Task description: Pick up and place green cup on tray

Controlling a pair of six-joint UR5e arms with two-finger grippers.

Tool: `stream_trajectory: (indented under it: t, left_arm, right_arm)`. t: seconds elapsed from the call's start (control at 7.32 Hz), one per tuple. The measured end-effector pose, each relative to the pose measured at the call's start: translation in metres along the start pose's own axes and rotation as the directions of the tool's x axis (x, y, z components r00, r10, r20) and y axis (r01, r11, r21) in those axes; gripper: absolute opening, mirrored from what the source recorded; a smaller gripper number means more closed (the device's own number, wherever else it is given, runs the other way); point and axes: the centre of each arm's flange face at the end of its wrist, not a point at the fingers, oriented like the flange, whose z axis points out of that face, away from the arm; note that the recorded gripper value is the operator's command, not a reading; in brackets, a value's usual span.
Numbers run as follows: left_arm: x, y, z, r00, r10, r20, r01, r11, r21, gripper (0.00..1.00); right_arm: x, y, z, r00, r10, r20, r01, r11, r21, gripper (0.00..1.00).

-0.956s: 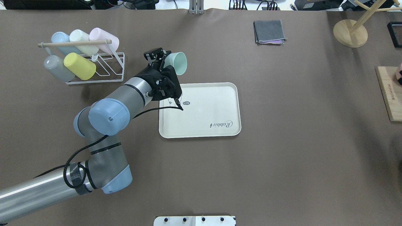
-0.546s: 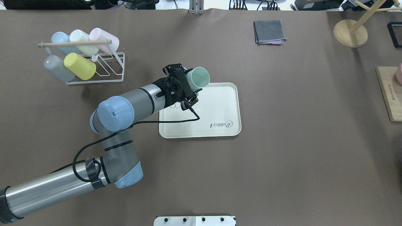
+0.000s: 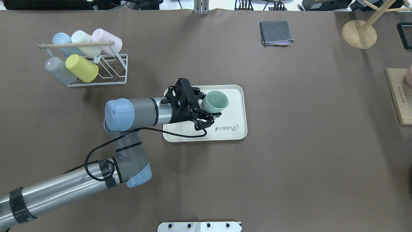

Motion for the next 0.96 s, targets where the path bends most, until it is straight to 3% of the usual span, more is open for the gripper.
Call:
stream_trajectory:
  t: [0.41, 0.68, 0.96]
  left_arm:
    - [-0.006, 0.019, 0.017, 0.999, -0.042, -0.030, 0.042, 0.999, 0.003, 0.17]
    - [-0.012, 0.025, 0.023, 0.997, -0.076, -0.018, 0.076, 0.997, -0.017, 0.48]
    - [-0.012, 0.020, 0.030, 0.997, -0.081, -0.013, 0.080, 0.996, -0.026, 0.54]
  right_arm:
    - [0.000, -0.002, -0.001, 1.000, 0.012, -0.004, -0.012, 1.000, 0.002, 1.00]
    - [0.000, -0.003, -0.002, 1.000, 0.019, -0.002, -0.019, 1.000, 0.003, 1.00]
    - [0.000, -0.004, -0.004, 1.000, 0.026, 0.005, -0.026, 1.000, 0.008, 1.00]
